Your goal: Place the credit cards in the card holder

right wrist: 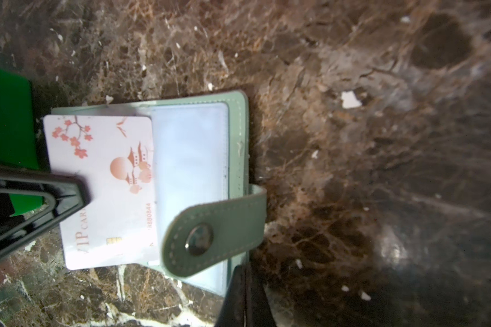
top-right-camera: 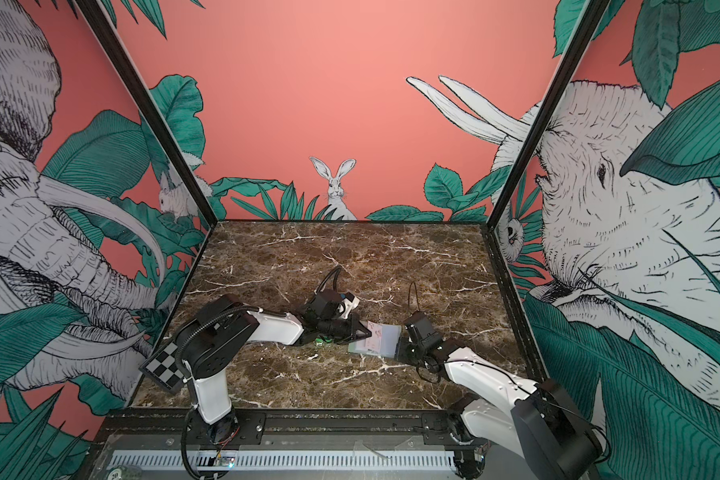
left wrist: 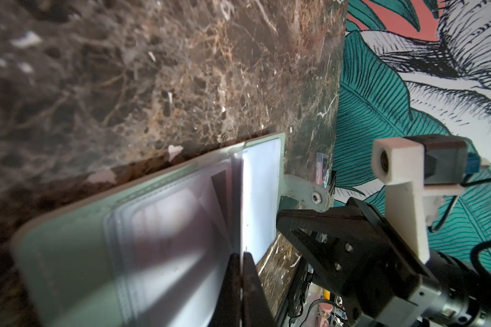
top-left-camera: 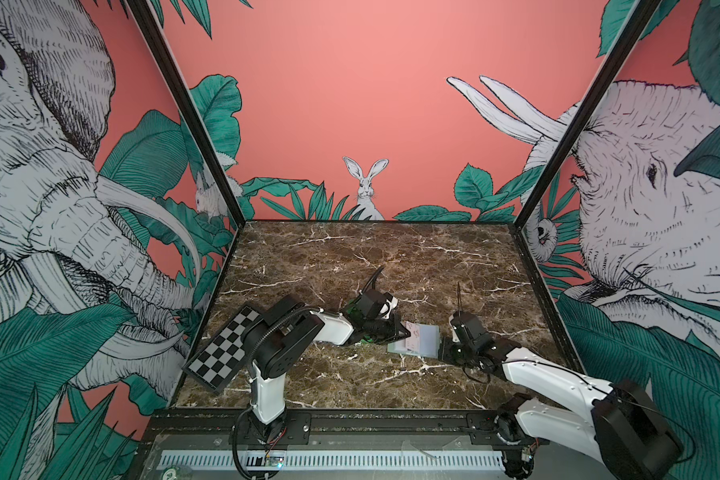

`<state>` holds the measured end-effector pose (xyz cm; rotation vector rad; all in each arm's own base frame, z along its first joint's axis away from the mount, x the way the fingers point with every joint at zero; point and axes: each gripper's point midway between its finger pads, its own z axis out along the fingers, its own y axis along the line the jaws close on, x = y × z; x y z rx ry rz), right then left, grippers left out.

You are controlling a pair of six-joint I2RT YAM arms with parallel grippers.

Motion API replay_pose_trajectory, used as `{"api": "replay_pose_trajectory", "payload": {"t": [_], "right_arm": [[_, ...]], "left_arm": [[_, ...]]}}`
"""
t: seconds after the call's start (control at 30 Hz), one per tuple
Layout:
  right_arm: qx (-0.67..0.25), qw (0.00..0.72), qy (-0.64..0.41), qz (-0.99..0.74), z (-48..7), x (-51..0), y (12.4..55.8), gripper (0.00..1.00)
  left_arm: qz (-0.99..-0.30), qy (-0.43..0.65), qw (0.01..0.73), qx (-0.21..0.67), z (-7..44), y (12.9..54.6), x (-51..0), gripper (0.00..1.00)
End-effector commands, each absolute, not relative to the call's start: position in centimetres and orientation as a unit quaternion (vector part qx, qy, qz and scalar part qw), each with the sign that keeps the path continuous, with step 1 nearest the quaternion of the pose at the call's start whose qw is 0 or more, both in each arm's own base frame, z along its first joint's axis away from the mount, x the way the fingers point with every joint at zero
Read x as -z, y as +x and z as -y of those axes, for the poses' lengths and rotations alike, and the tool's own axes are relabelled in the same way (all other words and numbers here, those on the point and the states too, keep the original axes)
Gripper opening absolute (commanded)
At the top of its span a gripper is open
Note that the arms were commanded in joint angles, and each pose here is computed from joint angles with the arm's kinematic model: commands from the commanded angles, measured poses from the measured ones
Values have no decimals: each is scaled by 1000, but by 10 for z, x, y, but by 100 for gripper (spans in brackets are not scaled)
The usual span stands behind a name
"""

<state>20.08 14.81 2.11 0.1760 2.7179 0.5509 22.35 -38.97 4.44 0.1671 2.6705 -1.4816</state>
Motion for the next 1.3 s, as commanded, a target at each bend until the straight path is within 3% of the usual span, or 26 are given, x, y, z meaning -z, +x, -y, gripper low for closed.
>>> {"api": "replay_pose_trajectory", "payload": {"t": [0.0,0.67,1.27], "right_arm": [[-178,181,61,-965,-141,-15,199,5],[-175,181,61,-966,-140,-15,199,4],[-175,181,60,-966,-140,-15,199,4]], "left_arm": [[-860,62,37,505,399,224,-56,2],[-853,63,27,517,403,222,-56,2],[-893,56,68,441,377,229,-55,3]]}}
